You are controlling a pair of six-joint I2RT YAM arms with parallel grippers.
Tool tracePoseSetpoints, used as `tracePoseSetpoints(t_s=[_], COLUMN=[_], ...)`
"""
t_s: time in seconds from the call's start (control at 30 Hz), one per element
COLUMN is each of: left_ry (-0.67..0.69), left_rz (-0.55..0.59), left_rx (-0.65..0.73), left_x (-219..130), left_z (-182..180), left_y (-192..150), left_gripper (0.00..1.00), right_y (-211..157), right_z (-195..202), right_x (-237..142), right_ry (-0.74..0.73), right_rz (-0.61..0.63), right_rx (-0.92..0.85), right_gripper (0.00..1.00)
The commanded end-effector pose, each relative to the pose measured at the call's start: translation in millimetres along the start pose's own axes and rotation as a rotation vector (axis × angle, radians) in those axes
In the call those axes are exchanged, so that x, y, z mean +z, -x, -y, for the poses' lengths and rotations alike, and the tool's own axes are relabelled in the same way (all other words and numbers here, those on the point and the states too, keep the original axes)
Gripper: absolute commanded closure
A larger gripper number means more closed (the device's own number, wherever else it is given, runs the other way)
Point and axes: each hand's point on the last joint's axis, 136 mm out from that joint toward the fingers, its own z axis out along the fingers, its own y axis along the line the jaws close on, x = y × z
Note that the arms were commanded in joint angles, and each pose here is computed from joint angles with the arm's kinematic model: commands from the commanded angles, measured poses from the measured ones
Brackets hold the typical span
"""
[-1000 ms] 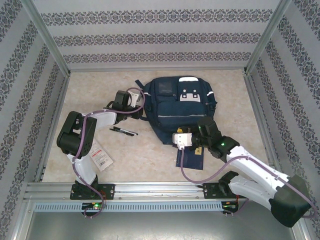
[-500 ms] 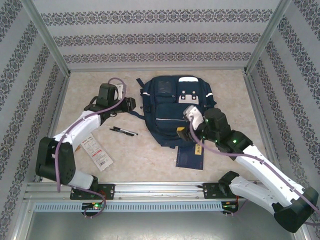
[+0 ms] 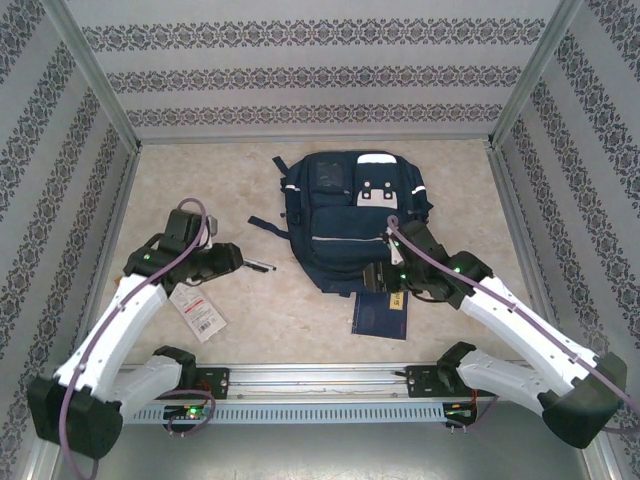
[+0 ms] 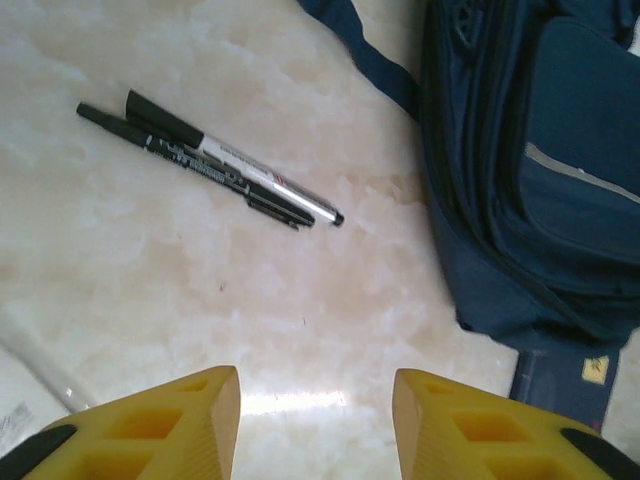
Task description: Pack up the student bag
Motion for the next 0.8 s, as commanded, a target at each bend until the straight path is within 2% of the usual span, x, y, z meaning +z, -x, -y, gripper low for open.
tracePoseSetpoints(t_s=[0.0, 0.07, 0.13, 0.2, 0.33, 0.4, 0.53, 0.77], left_ry=[0.029, -0.004, -0.129, -0.181, -0.238, -0.242, -0.236, -0.226], left_rz=[-0.117, -0.157, -0.216, -0.222, -0.186, -0.204, -0.225, -0.185], left_rx=[-0.033, -0.052, -0.045, -0.015, 0.171, 0.226, 0.298, 0.319], left_x=[-16, -18, -13, -8, 5, 13, 26, 32], left_z=[-12, -10, 10, 23, 56, 69, 86, 103], left_y=[-39, -51, -63, -67, -77, -86, -98, -95], left_gripper=[0.55, 0.55, 0.57, 0.57, 0.56, 0.56, 0.56, 0.56], right_y=[-41, -56, -70, -75, -76, -74, -59, -50], right_z=[30, 42, 53, 66, 95, 97, 77, 68], right_x=[7, 16, 27, 31, 32, 34, 31, 17], right_ry=[-0.099, -0.129, -0.155, -0.208, -0.305, -0.282, -0.157, -0.142], right_rz=[-0.084, -0.099, -0.114, -0.102, -0.089, -0.104, -0.093, -0.112], right_rx=[0.192, 0.263, 0.327, 0.367, 0.433, 0.463, 0.374, 0.324], right_gripper=[0.46, 0.46, 0.45, 0.45, 0.46, 0.46, 0.45, 0.44])
